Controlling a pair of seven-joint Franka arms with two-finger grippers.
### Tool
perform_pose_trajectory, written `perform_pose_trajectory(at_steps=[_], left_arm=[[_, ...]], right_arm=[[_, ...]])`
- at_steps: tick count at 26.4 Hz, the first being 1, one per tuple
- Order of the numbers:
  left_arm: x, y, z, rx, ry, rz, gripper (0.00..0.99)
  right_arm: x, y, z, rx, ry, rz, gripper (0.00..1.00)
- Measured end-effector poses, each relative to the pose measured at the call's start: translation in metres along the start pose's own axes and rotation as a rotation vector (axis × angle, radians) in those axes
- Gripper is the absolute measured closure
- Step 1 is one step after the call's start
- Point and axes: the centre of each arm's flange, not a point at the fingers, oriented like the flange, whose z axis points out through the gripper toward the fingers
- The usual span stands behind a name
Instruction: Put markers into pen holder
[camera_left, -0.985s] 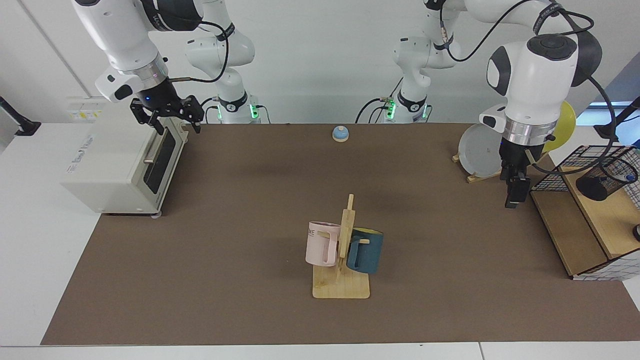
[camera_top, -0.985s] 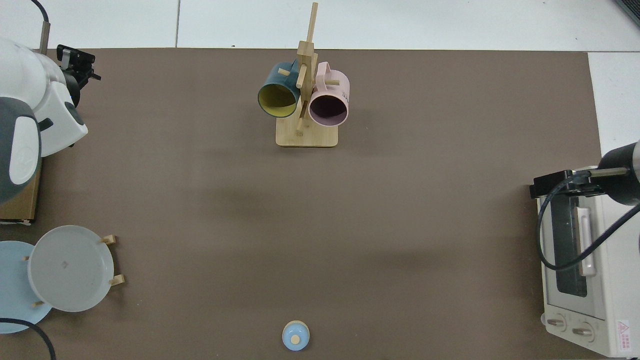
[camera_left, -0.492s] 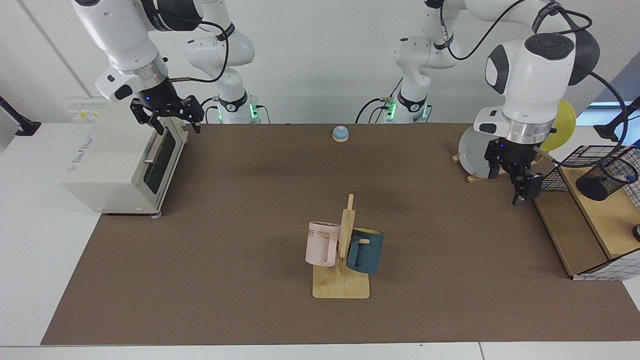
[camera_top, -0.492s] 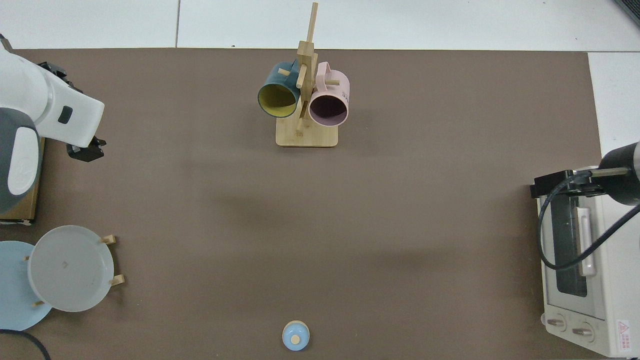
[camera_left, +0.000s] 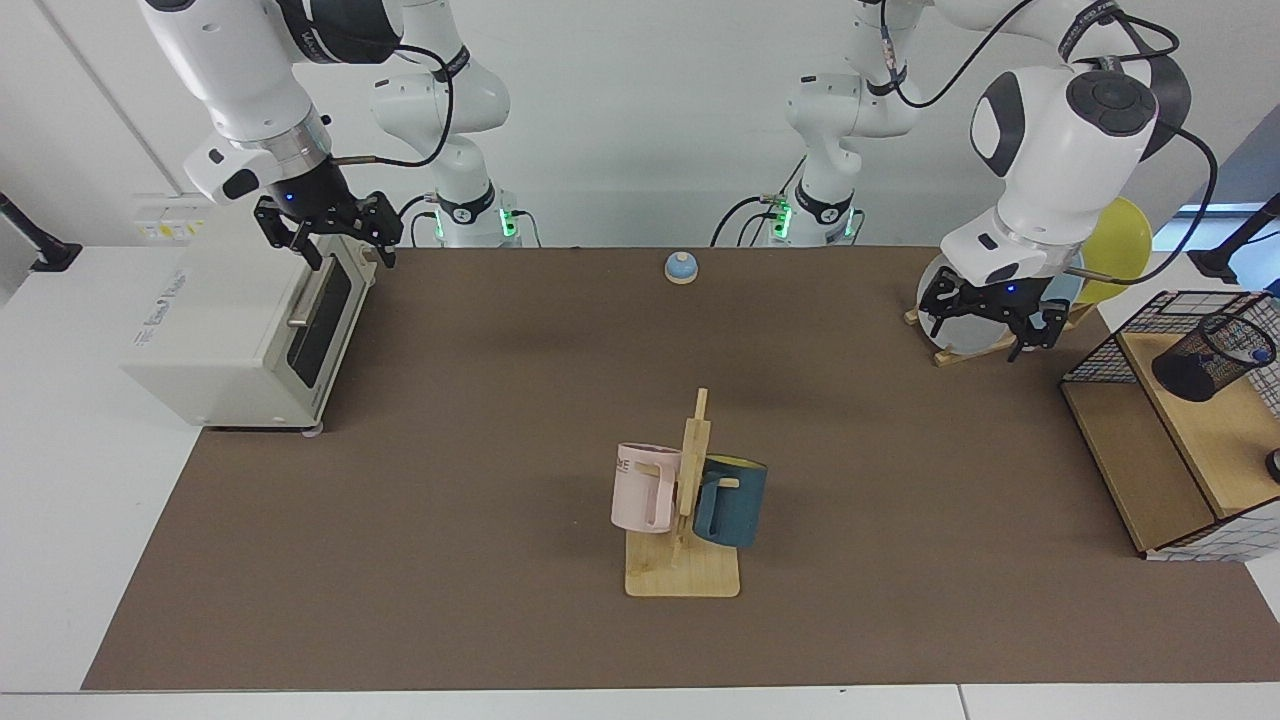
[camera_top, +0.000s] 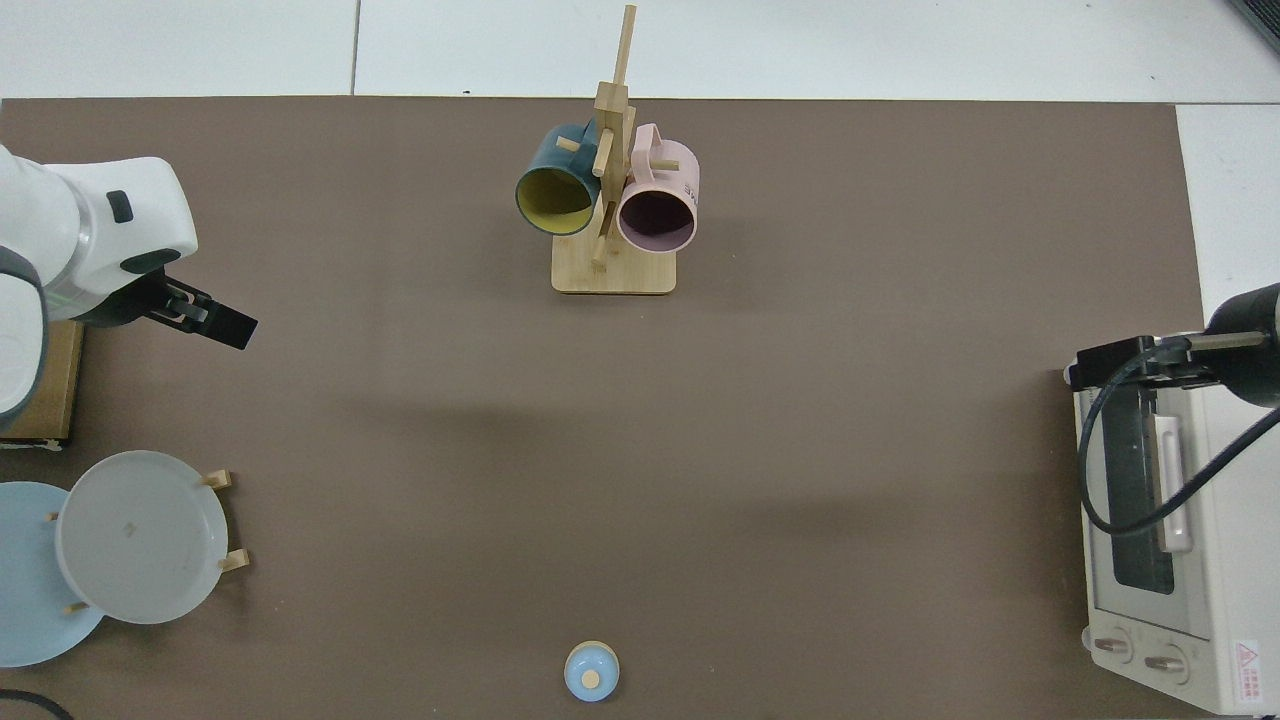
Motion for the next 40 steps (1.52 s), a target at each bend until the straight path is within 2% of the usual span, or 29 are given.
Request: perform_pose_trajectory(at_steps=[8, 13, 17, 23, 40], left_arm=[[-0.007, -0.006, -0.007, -0.055, 0.021, -0.126, 0.000], [-0.016, -0.002, -0.031, -0.061, 0.053, -0.222, 0.000], [-0.033, 0.006, -0.054, -0.069, 0.040, -0.290, 0.000], [-0.052, 0.008, -0.066, -0.077, 0.008, -0.339, 0.000], [-0.051, 0.014, -0.056, -0.082, -0.015, -0.344, 0.000]], right_arm=[[0.001, 0.001, -0.001, -0.004, 0.009, 0.000, 0.00], [0.001, 0.000, -0.001, -0.006, 0.009, -0.002, 0.00], [0.001, -0.002, -0.001, -0.008, 0.009, -0.005, 0.00], [0.001, -0.001, -0.001, -0.010, 0.011, -0.003, 0.00], [0.003, -0.001, -0.002, -0.011, 0.028, -0.005, 0.00]])
